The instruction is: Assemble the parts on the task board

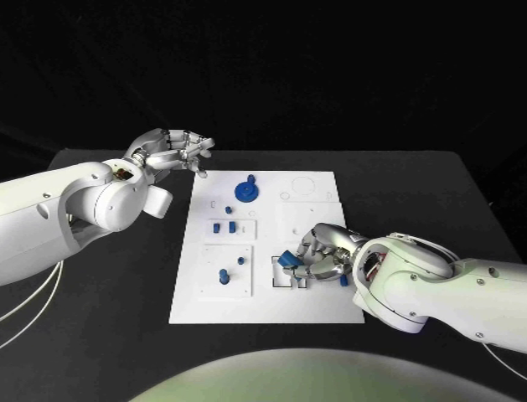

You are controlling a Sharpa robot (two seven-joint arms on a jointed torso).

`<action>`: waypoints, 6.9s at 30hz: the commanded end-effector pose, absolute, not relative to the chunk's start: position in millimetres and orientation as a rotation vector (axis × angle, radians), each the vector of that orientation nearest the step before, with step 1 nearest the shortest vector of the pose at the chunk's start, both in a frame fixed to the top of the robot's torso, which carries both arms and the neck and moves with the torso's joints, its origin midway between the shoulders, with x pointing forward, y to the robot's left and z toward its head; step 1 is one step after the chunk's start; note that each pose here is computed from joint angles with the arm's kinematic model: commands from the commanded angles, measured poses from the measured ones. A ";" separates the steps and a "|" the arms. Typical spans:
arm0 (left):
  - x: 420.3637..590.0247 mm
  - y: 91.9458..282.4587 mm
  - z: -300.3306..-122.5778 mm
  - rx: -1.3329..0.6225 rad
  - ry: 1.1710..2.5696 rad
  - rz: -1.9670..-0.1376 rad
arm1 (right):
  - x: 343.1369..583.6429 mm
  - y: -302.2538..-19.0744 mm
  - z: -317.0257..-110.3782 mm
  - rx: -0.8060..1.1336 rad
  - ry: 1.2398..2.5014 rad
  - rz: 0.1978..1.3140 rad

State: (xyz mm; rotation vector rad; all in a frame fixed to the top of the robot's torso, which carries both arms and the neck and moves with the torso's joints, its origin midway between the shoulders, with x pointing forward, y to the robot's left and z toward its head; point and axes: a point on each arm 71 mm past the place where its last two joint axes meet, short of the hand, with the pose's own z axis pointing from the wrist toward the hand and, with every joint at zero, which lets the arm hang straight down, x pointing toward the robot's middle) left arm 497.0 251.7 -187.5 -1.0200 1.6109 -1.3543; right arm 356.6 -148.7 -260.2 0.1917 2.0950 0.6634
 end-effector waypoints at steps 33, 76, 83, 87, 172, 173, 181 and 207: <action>496.5 250.3 -187.0 -1.021 1.618 -1.360 | 359.9 -140.9 -270.7 0.176 2.117 0.640; 495.6 256.9 -187.0 -1.027 1.620 -1.345 | 340.1 -145.5 -265.6 0.101 2.129 0.669; 495.6 256.9 -187.1 -1.027 1.621 -1.345 | 339.1 -143.0 -267.0 0.099 2.135 0.685; 495.6 257.0 -187.1 -1.027 1.621 -1.345 | 342.7 -146.1 -269.6 0.105 2.134 0.667; 493.7 264.1 -186.5 -1.025 1.619 -1.345 | 349.0 -240.2 -275.9 0.189 1.994 0.424; 493.6 264.1 -186.5 -1.025 1.619 -1.345 | 349.3 -240.2 -276.6 0.184 1.994 0.418; 493.5 264.8 -186.6 -1.026 1.621 -1.344 | 349.5 -237.8 -280.9 0.142 2.006 0.391; 493.1 264.6 -186.7 -1.025 1.626 -1.344 | 345.6 -225.2 -291.1 0.093 2.028 0.383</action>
